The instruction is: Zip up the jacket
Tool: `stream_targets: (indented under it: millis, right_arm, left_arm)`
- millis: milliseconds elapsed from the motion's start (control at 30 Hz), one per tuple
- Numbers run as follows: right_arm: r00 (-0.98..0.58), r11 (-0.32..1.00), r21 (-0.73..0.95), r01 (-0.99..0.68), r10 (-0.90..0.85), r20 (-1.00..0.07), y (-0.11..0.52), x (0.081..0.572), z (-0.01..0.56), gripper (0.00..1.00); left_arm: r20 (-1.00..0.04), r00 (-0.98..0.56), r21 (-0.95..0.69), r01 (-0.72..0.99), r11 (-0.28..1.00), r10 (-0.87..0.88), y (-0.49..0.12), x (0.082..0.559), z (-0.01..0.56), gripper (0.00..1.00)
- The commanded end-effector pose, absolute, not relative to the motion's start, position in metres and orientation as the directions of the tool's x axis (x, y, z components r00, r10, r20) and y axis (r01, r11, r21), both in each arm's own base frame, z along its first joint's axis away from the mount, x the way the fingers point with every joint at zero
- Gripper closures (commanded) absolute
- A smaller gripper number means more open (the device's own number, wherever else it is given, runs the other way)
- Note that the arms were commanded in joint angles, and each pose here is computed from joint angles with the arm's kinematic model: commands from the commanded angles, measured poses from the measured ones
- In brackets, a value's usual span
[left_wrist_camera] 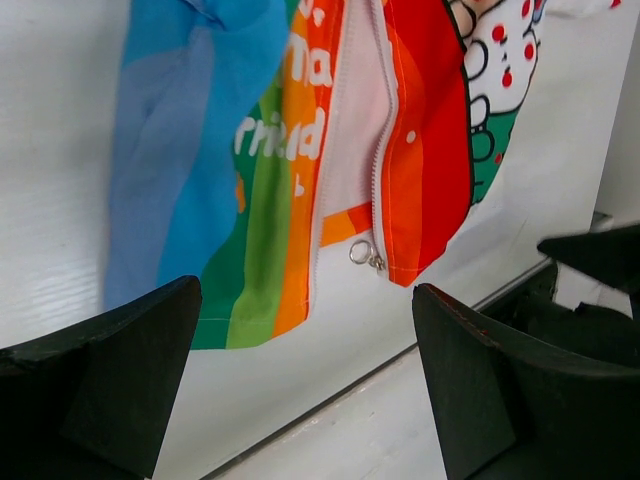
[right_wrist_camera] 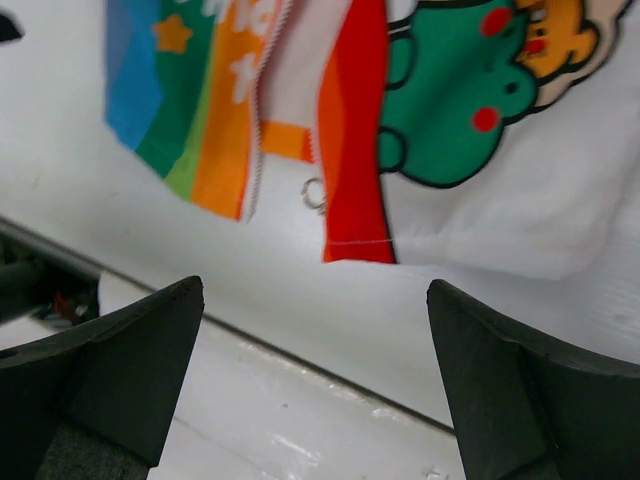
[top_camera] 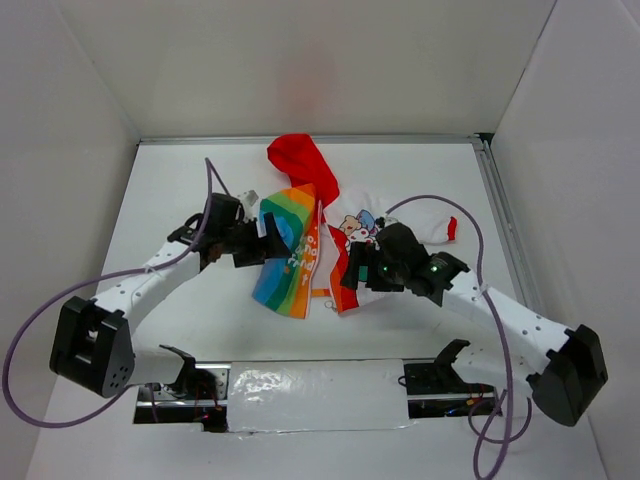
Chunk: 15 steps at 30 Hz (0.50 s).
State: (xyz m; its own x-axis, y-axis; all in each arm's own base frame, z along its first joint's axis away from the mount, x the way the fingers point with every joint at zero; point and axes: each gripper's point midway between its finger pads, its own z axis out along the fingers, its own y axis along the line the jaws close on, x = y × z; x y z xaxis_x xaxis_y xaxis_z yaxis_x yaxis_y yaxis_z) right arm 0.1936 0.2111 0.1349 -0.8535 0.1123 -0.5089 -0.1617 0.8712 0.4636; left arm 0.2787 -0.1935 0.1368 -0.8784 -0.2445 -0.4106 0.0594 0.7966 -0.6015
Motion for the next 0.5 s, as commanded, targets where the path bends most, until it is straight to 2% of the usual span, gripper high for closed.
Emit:
stream_targets:
  millis: [0, 67, 233, 267, 400, 467]
  right_arm:
    - [-0.839, 0.904, 0.414, -0.102, 0.145, -0.524, 0.205, 0.226, 0.124, 0.01]
    - [-0.844, 0.896, 0.428, -0.115, 0.139, -0.518, 0.213, 0.238, 0.123, 0.02]
    - [-0.902, 0.939, 0.343, 0.011, 0.157, -0.401, 0.202, 0.252, 0.067, 0.07]
    - [-0.912, 0.949, 0.305, 0.079, 0.193, -0.362, 0.188, 0.256, 0.051, 0.09]
    - [-0.897, 0.955, 0.165, 0.248, 0.291, -0.333, 0.144, 0.262, 0.018, 0.23]
    - [-0.884, 0.947, 0.067, 0.314, 0.318, -0.342, 0.121, 0.262, 0.009, 0.24]
  left_arm:
    - [-0.399, -0.899, -0.633, 0.128, 0.764, -0.180, -0.213, 0.273, 0.129, 0.01]
    - [-0.377, -0.912, -0.638, 0.127, 0.759, -0.164, -0.221, 0.268, 0.121, 0.01]
    - [-0.346, -0.935, -0.686, 0.191, 0.703, -0.083, -0.245, 0.253, 0.108, 0.01]
    - [-0.341, -0.937, -0.688, 0.192, 0.700, -0.078, -0.247, 0.253, 0.104, 0.01]
    - [-0.286, -0.957, -0.683, 0.164, 0.712, -0.054, -0.253, 0.252, 0.083, 0.01]
    - [-0.273, -0.961, -0.674, 0.156, 0.722, -0.048, -0.256, 0.254, 0.077, 0.01]
